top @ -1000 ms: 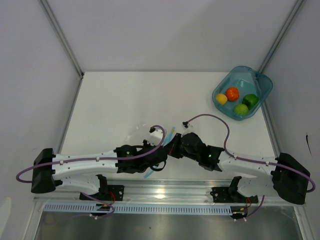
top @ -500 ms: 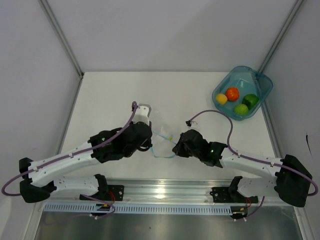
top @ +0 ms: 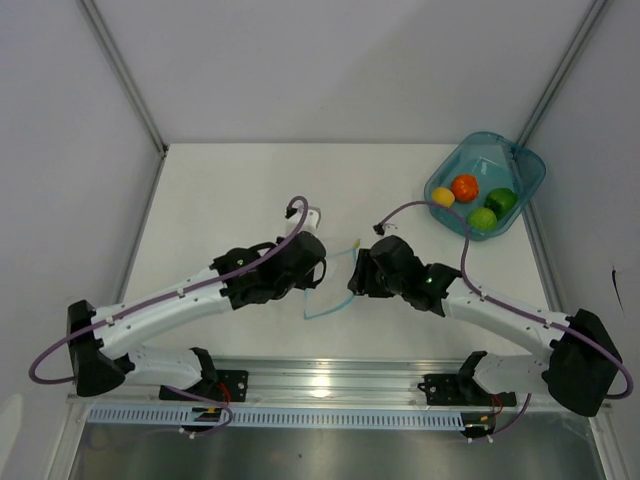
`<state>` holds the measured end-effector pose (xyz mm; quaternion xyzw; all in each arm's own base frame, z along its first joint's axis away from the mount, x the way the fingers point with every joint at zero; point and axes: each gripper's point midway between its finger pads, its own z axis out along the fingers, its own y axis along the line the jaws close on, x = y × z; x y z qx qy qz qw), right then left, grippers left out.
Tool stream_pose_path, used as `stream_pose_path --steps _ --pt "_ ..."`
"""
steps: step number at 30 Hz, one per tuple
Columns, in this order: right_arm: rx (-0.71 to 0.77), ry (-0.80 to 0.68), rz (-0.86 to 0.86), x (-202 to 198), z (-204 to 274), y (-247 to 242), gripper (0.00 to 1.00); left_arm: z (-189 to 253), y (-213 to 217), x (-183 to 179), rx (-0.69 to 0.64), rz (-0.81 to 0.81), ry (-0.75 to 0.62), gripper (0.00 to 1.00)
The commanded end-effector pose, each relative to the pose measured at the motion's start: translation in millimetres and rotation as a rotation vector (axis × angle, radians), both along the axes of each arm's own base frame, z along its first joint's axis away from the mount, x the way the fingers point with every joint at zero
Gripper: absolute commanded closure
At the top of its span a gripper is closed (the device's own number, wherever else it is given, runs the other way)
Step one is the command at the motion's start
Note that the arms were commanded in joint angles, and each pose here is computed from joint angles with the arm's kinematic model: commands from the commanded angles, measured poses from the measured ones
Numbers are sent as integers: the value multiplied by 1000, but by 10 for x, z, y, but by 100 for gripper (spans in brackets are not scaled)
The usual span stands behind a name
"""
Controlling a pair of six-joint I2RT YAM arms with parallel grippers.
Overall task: Place the food in the zip-top bag and seal the zipper
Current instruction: Open the zipper of the food storage bag at the center of the board, then pick up the fake vegetable from the bin.
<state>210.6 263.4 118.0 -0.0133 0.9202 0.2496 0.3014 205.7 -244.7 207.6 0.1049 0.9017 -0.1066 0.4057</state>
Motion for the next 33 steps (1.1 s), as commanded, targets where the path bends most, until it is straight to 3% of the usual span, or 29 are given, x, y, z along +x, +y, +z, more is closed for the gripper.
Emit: stream_pose_path --steps 1,3,10,16,23,27,33 --pt "-16 -51 25 114 348 -98 39 116 -100 193 -46 8 -14 99" --pt "-4 -92 13 191 577 -144 33 98 -91 291 -51 25 -4 99" --pt "-35 -194 -175 683 1136 -823 28 111 -193 522 -53 22 -12 99" --pt "-116 -282 -466 1373 1427 -1753 23 39 -311 518 -88 12 24 99" --pt "-145 -235 -742 2238 1271 -2851 18 -54 -325 452 -110 -7 45 99" --pt "-219 -242 -831 2585 1160 -3246 1 -63 -311 439 -114 -10 42 100" --pt "-311 -149 -949 2924 847 -3710 3 -119 -339 389 -150 -18 57 99"
